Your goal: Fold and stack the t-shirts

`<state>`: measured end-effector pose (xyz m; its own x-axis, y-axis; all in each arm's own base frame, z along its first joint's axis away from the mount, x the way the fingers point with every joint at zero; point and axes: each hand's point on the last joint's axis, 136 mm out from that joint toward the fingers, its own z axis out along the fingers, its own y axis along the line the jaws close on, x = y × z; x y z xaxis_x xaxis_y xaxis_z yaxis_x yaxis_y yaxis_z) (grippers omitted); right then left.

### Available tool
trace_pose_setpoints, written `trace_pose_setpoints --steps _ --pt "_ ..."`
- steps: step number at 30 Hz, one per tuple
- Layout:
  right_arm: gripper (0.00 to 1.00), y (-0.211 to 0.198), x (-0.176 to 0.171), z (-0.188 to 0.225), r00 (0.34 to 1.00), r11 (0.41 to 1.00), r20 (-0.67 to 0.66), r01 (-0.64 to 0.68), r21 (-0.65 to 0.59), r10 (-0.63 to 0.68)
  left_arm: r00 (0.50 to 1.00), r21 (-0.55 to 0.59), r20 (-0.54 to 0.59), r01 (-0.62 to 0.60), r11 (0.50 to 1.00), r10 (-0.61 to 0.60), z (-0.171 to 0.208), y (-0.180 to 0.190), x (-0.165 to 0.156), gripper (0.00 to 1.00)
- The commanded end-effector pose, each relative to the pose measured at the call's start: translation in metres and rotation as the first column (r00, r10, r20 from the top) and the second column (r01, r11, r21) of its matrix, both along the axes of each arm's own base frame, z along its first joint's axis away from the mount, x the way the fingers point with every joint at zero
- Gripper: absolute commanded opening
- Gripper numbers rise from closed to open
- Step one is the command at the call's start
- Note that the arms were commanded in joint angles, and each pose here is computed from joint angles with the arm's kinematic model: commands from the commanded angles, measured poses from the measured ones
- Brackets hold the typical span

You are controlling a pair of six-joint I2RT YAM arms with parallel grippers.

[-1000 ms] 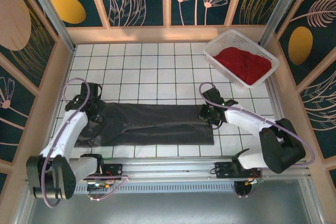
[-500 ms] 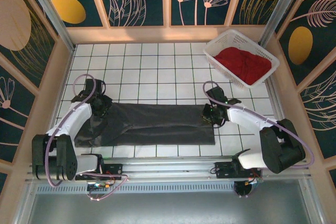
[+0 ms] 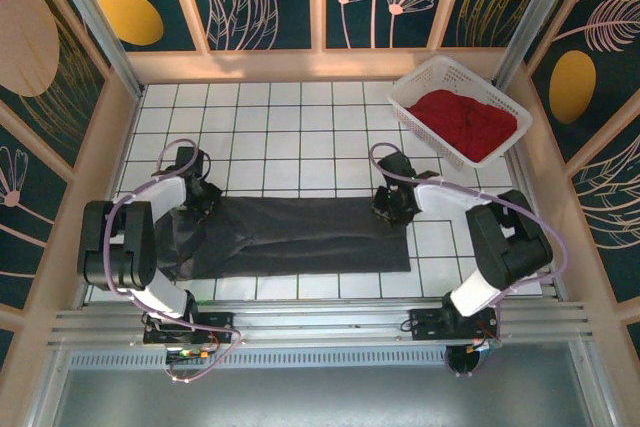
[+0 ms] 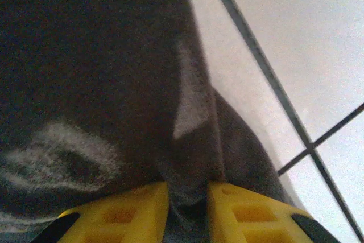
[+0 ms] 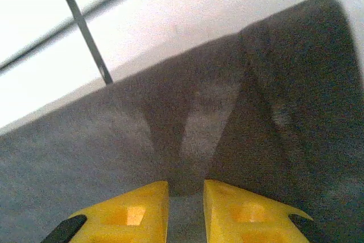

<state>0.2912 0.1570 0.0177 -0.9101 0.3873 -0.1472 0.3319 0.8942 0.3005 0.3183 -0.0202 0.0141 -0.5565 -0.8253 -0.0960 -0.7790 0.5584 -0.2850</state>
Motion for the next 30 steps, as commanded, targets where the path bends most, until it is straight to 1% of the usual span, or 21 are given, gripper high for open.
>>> trace_pose_setpoints --steps 1,3,5,7,9,10,12,14,16,18,21,24,28,30 --pt "0.23 -0.024 0.033 -0.017 0.999 0.998 -0.015 0.033 -0.060 -0.034 0.999 -0.062 0.003 0.040 0.997 -0.040 -0.020 -0.006 0.026 0.27" --pt "0.23 -0.031 0.061 -0.017 0.999 0.997 -0.001 0.038 -0.070 -0.038 0.997 -0.066 0.035 0.064 0.996 -0.062 -0.020 -0.005 0.053 0.28" --pt "0.23 -0.036 0.088 -0.017 0.999 0.996 0.007 0.032 -0.080 -0.032 0.991 -0.052 0.093 0.100 0.994 -0.095 -0.011 -0.001 0.090 0.29" --pt "0.24 -0.030 0.121 -0.008 0.999 0.998 0.046 -0.003 -0.059 0.006 0.978 -0.024 0.161 0.141 0.990 -0.136 0.007 0.001 0.126 0.29" --pt "0.25 -0.015 0.149 0.012 0.990 0.997 0.119 -0.069 -0.031 0.072 0.965 0.009 0.198 0.172 0.985 -0.170 0.026 0.002 0.145 0.30" --pt "0.27 -0.006 0.161 0.026 0.979 0.994 0.168 -0.111 -0.016 0.112 0.958 0.025 0.216 0.186 0.982 -0.187 0.037 0.003 0.149 0.31" --pt "0.33 0.010 0.174 0.052 0.954 0.985 0.244 -0.174 -0.012 0.172 0.949 0.056 0.225 0.212 0.976 -0.219 0.050 0.005 0.144 0.32" --pt "0.37 0.023 0.176 0.071 0.934 0.976 0.287 -0.216 -0.015 0.212 0.941 0.074 0.220 0.248 0.966 -0.258 0.055 0.004 0.130 0.34" --pt "0.40 0.035 0.171 0.087 0.918 0.969 0.321 -0.247 0.001 0.233 0.931 0.067 0.215 0.287 0.956 -0.295 0.053 0.000 0.109 0.36" --pt "0.42 0.049 0.158 0.100 0.903 0.960 0.351 -0.277 0.030 0.249 0.921 0.045 0.214 0.324 0.945 -0.326 0.049 -0.007 0.093 0.39" --pt "0.43 0.063 0.135 0.107 0.896 0.950 0.364 -0.301 0.082 0.253 0.910 0.020 0.199 0.367 0.930 -0.363 0.038 -0.014 0.076 0.43" --pt "0.43 0.069 0.116 0.108 0.901 0.945 0.360 -0.304 0.123 0.243 0.902 0.004 0.201 0.390 0.921 -0.383 0.034 -0.020 0.071 0.45" --pt "0.43 0.073 0.100 0.108 0.901 0.941 0.353 -0.314 0.127 0.253 0.893 -0.001 0.197 0.413 0.911 -0.405 0.028 -0.027 0.068 0.45" --pt "0.43 0.075 0.097 0.109 0.901 0.940 0.351 -0.316 0.125 0.256 0.895 0.001 0.175 0.418 0.909 -0.411 0.020 -0.028 0.064 0.44"
